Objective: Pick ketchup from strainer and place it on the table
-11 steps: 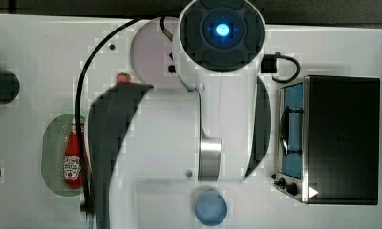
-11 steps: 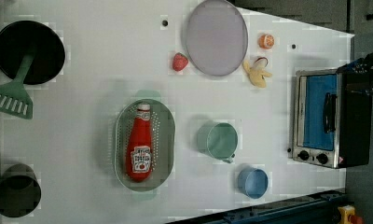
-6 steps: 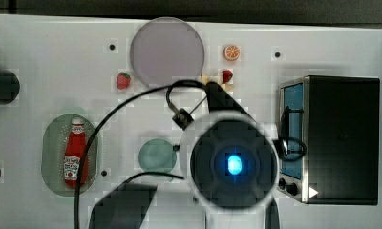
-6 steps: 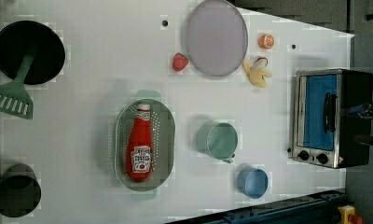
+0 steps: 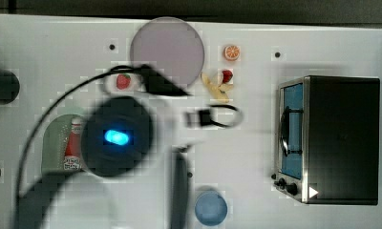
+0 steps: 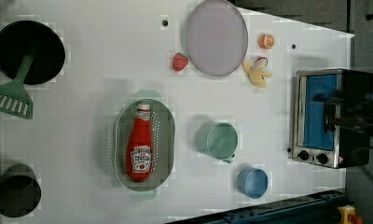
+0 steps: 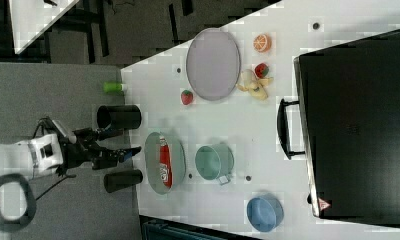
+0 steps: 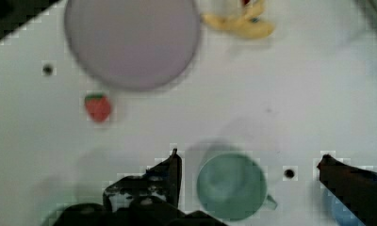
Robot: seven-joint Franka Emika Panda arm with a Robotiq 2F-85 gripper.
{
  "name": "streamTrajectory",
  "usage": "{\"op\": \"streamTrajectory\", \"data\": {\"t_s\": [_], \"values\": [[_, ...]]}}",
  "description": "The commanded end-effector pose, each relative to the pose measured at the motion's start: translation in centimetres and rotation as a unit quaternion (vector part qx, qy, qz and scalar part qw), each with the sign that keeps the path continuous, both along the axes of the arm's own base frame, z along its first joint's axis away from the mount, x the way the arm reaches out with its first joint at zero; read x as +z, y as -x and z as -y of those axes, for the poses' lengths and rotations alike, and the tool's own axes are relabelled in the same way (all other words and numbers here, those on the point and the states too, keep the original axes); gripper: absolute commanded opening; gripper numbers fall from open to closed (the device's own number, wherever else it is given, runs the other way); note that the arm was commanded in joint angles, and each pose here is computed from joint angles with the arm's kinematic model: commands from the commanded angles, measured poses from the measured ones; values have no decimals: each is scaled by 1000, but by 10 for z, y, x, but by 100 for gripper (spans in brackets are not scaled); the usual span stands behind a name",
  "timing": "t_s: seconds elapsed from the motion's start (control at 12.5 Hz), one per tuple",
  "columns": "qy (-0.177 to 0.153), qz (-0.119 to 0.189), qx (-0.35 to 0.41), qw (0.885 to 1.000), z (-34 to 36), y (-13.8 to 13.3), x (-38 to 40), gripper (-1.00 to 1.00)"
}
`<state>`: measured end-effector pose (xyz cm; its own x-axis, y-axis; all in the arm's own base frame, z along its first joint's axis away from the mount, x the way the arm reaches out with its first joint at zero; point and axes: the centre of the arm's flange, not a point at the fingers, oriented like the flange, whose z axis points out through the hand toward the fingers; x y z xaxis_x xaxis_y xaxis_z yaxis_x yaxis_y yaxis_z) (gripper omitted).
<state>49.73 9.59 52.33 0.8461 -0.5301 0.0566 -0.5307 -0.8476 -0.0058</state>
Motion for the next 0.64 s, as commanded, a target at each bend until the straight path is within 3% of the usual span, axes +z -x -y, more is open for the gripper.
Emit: {"op": "streamTrajectory", "data": {"t_s": [0.08,0.24,0.4,0.64], "values": [[5,2,109,994,-102,17,-24,100],[-5,27,157,987,-152,23,-36,100],[-18,33,197,980,-193,33,-52,100],[-41,13,250,967,-244,54,-91,100]]}}
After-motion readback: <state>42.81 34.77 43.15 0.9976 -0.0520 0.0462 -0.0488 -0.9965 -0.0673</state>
